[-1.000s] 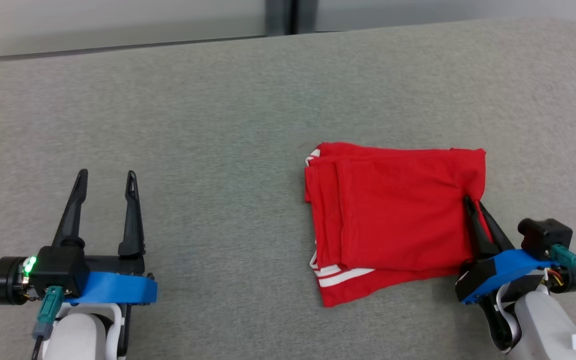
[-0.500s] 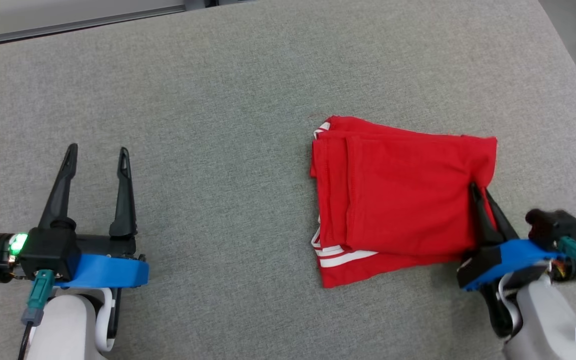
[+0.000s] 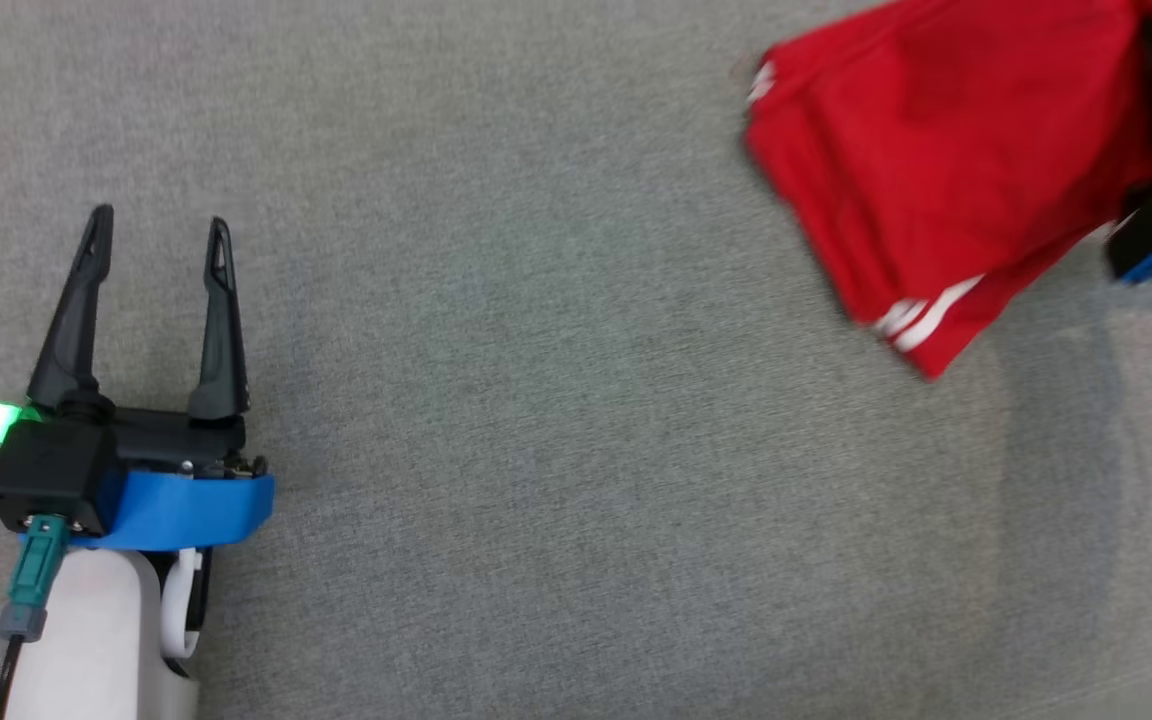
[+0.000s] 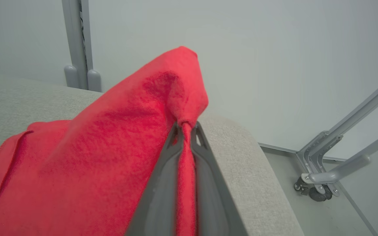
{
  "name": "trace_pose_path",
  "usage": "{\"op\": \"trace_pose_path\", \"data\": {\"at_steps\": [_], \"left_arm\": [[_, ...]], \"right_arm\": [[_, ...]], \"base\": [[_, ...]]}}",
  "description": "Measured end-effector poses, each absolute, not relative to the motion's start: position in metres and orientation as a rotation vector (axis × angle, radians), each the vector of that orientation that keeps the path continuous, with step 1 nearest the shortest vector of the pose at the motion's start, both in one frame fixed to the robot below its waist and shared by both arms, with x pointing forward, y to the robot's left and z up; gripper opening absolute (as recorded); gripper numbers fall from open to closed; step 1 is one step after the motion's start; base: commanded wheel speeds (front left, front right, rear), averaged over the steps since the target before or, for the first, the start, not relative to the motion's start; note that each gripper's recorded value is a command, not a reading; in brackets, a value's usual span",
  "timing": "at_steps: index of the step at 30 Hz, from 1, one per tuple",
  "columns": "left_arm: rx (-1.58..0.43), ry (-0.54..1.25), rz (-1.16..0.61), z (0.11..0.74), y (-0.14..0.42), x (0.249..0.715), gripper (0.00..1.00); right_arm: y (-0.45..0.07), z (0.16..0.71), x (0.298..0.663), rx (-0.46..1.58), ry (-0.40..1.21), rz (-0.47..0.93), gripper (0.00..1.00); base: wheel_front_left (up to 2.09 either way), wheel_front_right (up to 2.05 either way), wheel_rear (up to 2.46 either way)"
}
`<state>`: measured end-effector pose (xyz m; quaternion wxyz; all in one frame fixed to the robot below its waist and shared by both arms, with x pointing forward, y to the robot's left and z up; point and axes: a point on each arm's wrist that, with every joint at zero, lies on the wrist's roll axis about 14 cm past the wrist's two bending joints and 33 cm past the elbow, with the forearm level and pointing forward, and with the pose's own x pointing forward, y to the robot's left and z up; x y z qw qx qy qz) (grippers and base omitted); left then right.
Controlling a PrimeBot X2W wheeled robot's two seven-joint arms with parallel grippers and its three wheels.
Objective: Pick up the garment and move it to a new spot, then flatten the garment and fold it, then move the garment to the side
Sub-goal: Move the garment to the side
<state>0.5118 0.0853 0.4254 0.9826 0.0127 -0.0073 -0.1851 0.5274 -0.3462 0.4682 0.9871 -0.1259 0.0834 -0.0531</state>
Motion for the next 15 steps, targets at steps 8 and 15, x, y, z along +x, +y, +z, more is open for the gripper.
{"op": "trace_pose_path", "data": {"at_steps": [8,15], "left_arm": [[0.039,0.002,-0.36,0.408,0.095,0.521,1.0],[0.058,0.001,-0.334,0.405,0.106,0.521,1.0]], "right_arm": [[-0.411,0.467,0.554,-0.346,0.269,-0.223,0.0],[-0.444,0.459,0.557,-0.375,0.344,-0.302,0.0]], "base": [[0.0,0.0,0.0],[0.0,0.0,0.0]]}}
